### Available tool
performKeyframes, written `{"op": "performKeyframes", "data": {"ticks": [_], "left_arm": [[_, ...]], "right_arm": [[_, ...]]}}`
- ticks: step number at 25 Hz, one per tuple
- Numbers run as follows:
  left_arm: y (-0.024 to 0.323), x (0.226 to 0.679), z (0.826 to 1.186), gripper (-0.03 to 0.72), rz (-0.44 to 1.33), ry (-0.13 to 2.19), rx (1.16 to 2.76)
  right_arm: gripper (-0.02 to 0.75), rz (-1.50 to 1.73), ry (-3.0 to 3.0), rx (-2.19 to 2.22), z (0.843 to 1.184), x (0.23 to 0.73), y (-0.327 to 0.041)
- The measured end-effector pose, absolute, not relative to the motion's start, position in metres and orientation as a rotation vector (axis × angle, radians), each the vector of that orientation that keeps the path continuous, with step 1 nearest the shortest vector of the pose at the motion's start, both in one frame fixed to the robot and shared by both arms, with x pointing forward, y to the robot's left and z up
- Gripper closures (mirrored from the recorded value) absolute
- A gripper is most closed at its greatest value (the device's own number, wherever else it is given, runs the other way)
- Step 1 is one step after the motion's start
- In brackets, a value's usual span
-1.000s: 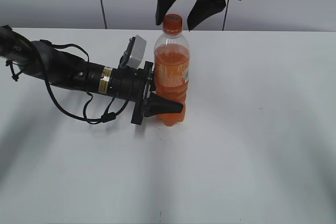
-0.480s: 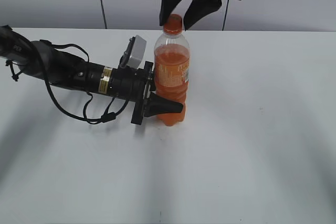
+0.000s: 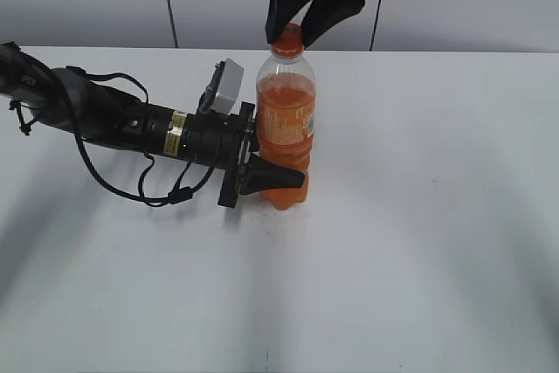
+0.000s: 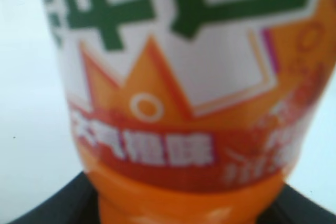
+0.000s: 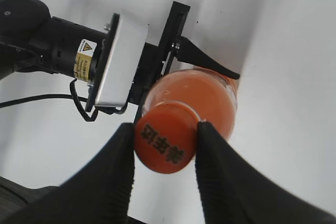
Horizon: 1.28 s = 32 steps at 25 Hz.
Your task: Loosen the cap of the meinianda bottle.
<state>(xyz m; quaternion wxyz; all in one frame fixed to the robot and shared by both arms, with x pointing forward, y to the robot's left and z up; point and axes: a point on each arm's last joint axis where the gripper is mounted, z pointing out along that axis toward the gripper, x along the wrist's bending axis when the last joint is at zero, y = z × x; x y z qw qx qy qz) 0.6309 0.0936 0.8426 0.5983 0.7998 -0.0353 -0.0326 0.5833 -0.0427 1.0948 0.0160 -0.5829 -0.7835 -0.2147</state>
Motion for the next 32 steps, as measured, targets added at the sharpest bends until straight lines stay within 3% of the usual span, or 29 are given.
{"op": "performKeyframes", "data": {"ticks": [32], "left_arm": [[0.0942, 0.6292, 0.8426, 0.294, -0.079, -0.116, 1.856]], "right_arm": [[0.475, -0.708, -3.229, -0.248, 1.0976, 0.5802, -0.0392]]}}
